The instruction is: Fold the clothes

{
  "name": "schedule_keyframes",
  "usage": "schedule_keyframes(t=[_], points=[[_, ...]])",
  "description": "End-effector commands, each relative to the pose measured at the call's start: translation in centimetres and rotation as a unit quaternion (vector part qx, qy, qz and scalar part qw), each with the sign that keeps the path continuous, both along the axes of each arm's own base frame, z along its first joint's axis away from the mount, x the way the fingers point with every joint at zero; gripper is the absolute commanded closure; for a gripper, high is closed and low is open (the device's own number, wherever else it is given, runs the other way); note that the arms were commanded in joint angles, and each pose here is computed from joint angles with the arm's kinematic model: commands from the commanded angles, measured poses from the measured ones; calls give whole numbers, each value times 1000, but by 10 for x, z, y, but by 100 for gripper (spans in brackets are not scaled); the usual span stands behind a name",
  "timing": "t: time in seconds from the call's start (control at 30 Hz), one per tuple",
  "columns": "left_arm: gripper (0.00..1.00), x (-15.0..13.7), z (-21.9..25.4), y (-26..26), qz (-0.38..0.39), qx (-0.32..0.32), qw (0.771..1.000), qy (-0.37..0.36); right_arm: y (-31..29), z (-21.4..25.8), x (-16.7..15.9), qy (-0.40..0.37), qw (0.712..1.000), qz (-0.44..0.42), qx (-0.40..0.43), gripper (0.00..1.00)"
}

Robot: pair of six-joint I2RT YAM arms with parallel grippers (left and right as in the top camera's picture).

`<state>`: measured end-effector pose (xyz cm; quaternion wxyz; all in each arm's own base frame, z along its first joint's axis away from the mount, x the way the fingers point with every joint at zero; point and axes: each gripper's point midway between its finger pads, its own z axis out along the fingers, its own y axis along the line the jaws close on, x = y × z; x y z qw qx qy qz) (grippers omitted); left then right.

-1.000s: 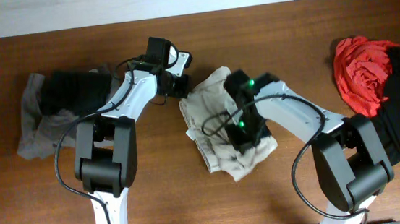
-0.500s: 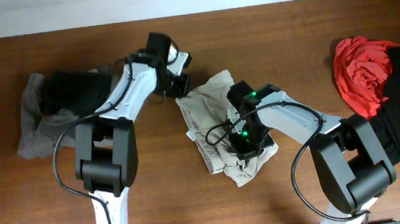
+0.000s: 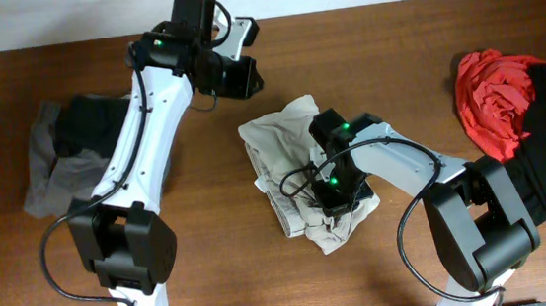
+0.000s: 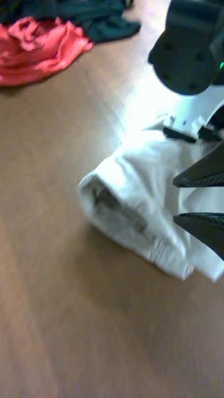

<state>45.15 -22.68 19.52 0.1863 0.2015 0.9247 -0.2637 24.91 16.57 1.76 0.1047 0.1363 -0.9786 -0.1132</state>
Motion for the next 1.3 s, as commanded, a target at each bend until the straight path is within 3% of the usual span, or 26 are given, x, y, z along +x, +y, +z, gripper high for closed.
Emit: schedule_keyframes(t=[0.0, 0.33, 0.53, 0.93, 1.27], points=[[85, -15, -36, -14, -16, -19, 998, 65, 1, -3, 11, -12, 1000, -1, -7, 96], [85, -35, -142, -34, -39, 8, 991, 130, 3, -3, 14, -15, 1000, -23, -9, 96], [86, -27, -205, -21, 20, 27, 984, 176, 2, -3, 11, -7, 999, -30, -12, 96], [86, 11, -188, -8, 47, 18, 990, 130, 4, 7, 15, -23, 1000, -14, -2, 96], [86, 8, -184, -8, 46, 22, 989, 139, 10, 133, 44, -176, 983, -13, 50, 96]])
